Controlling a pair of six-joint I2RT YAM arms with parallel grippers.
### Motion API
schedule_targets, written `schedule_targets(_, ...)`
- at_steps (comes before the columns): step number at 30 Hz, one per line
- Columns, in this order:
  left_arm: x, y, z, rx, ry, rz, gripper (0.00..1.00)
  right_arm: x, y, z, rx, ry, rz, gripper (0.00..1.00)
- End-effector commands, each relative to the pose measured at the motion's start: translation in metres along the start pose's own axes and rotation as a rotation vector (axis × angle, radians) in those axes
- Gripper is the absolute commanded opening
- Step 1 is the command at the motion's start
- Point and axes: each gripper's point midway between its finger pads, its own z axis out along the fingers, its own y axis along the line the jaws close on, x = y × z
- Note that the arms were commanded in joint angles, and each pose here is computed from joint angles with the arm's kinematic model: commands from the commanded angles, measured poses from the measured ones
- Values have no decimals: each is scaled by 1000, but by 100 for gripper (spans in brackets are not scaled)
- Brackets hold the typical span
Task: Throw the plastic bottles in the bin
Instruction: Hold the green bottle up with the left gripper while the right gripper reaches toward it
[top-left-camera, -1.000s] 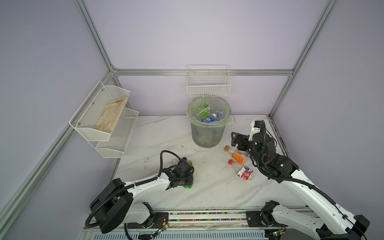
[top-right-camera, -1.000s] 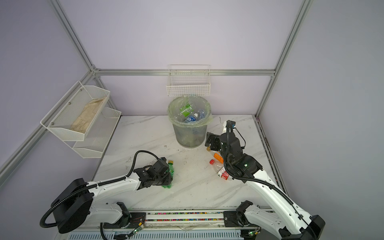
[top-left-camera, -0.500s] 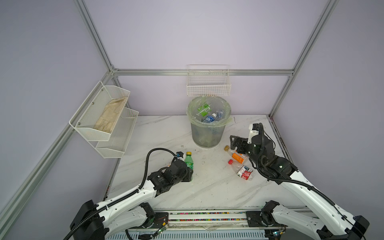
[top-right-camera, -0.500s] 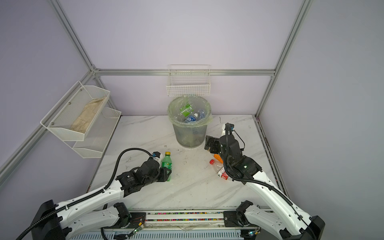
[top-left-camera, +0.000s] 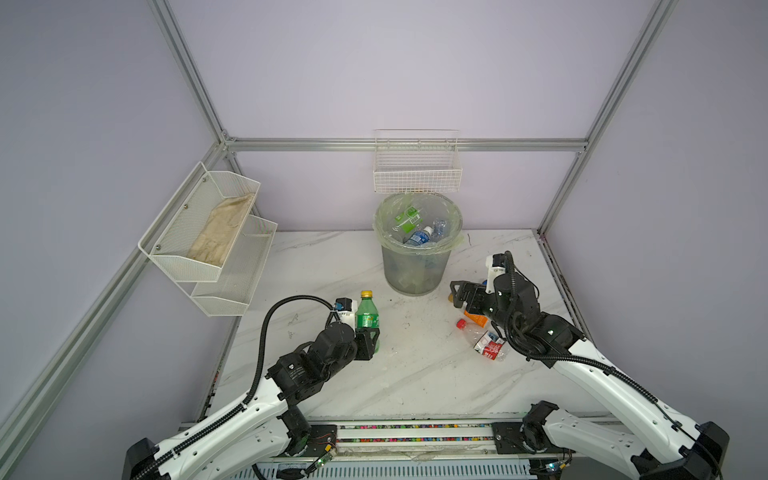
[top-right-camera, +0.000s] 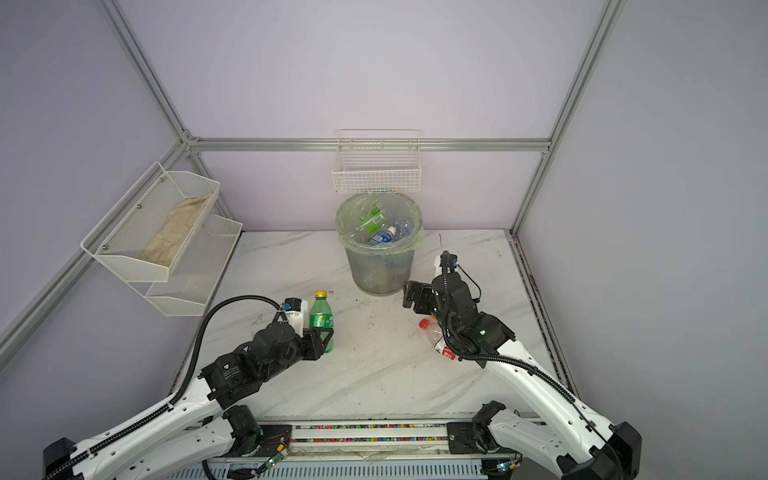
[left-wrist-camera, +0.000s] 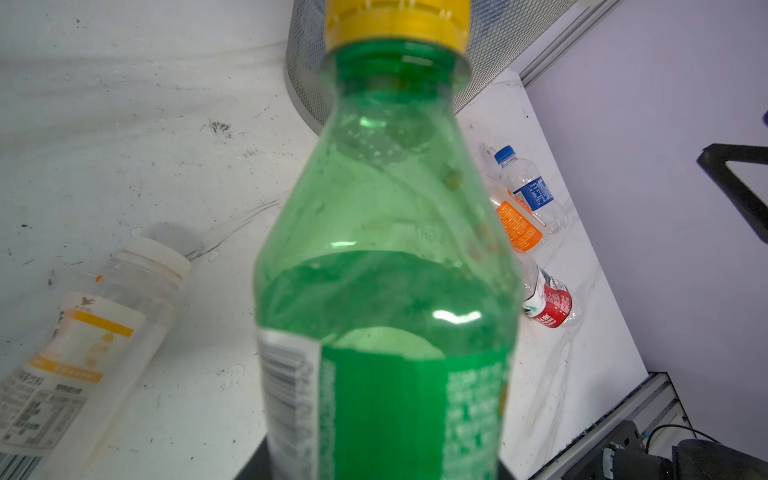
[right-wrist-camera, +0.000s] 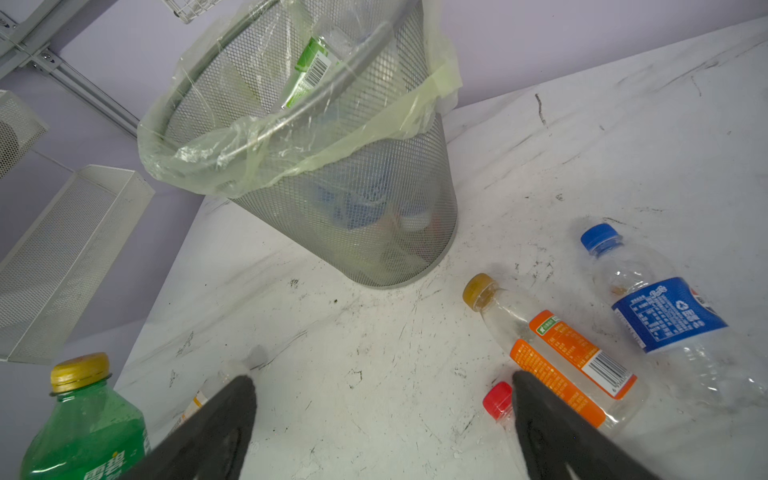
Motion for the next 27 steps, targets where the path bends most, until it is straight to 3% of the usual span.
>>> schedule_targets(1,-12,-3,-9,23,-65,21,0,5,6,5,-40,17,26,97)
schedule_targets(5,-15,-4,-15,44,-91,22,0,18,30,8,-186,69,40,97)
schedule_targets(11,-15,-12,-14,88,-94,13,0,38,89,1,-524,151,55,94)
schedule_targets(18,-12,-31,-6,167,-62,30,0,71,137,7,-554,221,-52,92)
schedule_targets(27,-8,-45,-2,204,-42,63,0,86,179,10,-634,255,-73,91)
